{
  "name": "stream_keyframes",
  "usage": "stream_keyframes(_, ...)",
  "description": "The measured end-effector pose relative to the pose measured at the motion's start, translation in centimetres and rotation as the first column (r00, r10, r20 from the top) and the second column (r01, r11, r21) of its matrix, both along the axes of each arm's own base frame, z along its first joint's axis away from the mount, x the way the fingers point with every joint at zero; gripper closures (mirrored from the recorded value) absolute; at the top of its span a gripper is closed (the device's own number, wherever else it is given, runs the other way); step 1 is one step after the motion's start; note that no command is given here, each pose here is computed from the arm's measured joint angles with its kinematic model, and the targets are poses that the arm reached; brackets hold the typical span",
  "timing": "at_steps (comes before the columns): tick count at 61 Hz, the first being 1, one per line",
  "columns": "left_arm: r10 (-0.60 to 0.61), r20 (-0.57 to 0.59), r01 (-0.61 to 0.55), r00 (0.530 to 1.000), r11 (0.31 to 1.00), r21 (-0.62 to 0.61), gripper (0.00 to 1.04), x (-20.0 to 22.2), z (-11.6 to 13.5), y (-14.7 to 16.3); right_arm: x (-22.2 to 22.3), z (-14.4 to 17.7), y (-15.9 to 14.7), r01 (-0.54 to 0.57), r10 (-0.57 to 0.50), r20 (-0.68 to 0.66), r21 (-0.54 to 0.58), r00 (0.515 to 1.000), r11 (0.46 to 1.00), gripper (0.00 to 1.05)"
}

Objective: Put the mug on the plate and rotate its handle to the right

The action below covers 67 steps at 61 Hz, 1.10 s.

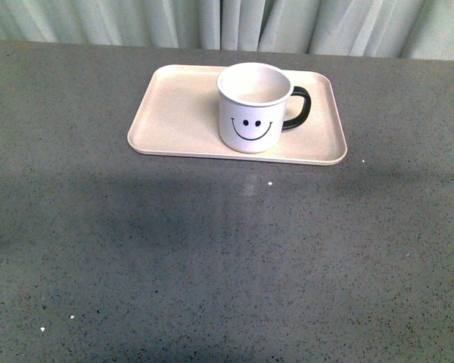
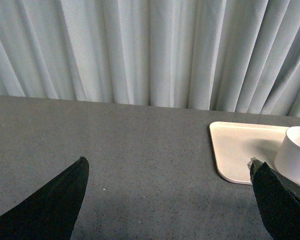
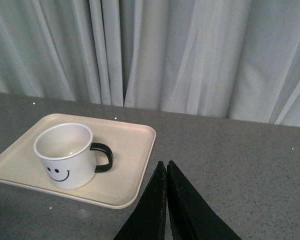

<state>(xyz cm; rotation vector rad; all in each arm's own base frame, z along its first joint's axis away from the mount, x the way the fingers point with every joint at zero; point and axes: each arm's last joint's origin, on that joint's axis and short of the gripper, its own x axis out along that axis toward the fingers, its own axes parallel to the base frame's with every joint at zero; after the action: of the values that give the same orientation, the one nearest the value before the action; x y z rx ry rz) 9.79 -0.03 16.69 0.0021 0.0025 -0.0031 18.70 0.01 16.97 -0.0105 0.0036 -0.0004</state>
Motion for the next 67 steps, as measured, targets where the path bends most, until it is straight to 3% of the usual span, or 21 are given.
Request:
stream_keyframes(9,0.0,0.0,0.0,1.0,1.0,0.0,0.09,0.0,0.0,0.0,-1.6,-1.0,0.0,-0.001,0.001,-0.02,0.0,1.0,1.0,1.03)
stream_keyframes(67,0.0,0.0,0.0,1.0,1.0,0.0,0.09,0.0,0.0,0.0,-6.7,0.3,0.0,-0.001,0.001,0.023,0.0,1.0,1.0,1.03)
